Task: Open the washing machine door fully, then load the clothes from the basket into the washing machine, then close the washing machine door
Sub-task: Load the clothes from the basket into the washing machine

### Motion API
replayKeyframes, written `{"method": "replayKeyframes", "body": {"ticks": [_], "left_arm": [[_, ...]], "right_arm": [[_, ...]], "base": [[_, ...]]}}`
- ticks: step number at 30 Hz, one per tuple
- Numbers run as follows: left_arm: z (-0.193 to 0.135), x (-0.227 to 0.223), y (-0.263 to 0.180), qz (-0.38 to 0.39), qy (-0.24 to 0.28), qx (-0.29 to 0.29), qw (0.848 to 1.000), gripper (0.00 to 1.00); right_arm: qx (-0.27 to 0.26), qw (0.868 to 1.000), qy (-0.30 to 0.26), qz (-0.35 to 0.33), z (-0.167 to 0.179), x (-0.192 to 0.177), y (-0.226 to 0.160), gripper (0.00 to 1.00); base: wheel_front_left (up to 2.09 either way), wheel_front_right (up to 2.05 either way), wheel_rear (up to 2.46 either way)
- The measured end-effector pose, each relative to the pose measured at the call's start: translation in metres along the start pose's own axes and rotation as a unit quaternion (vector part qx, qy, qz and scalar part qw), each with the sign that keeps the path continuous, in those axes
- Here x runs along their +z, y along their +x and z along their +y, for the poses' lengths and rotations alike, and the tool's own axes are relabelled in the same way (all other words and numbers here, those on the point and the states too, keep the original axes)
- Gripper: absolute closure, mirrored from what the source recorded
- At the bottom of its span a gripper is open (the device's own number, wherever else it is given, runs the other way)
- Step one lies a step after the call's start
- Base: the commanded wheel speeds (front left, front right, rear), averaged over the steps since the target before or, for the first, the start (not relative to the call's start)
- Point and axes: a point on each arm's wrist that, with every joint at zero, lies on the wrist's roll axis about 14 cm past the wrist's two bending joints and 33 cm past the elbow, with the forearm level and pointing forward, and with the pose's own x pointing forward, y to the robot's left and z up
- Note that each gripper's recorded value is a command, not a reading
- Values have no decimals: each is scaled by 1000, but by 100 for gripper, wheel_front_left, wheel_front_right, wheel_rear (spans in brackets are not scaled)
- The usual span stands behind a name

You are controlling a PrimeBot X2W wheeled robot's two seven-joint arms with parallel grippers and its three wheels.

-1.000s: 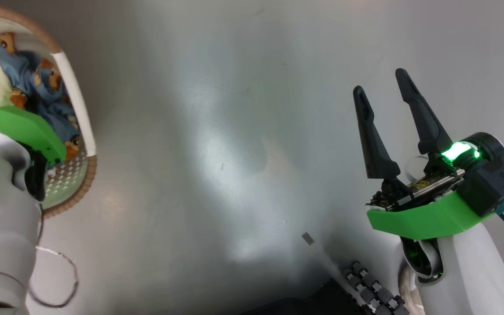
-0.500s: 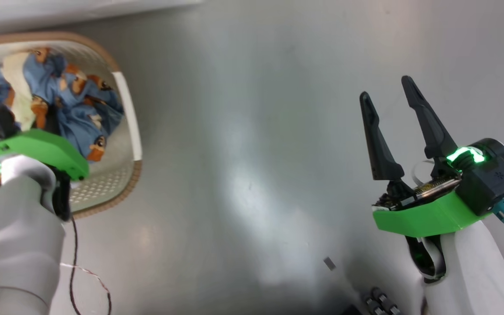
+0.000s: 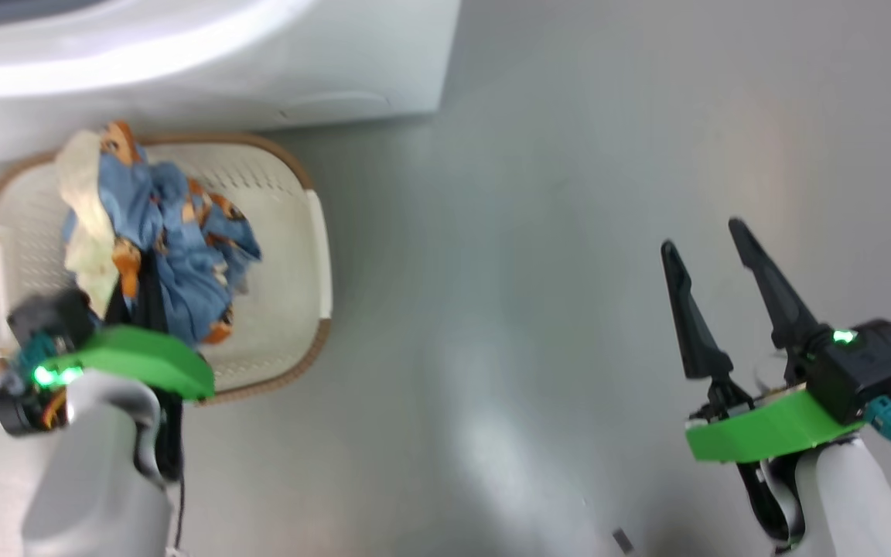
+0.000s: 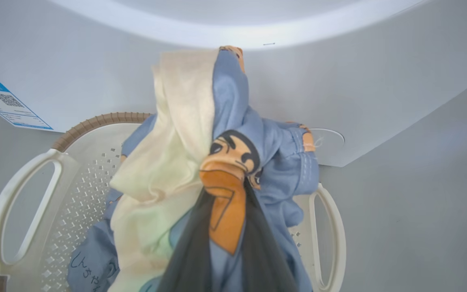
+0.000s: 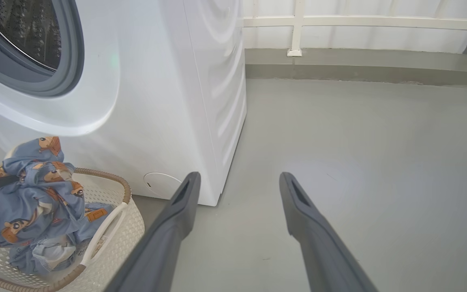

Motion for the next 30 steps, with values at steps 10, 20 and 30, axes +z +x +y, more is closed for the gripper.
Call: {"method": "replayKeyframes", "body": {"ticks": [10,20,30], "left_arm": [[6,44,-78,-86,17,16,996,100],[8,72,-158,-157,39,21,987,100],[7,96,-214,-212,54,27,975,100]], "right_arm": [[19,1000,3,-17,19,28,-26,0],[42,998,12,-42,45,60,-58,0],[59,996,11,-72,62,88,-84,0]], "base": [[0,0,0],[0,0,0],[0,0,0]]}}
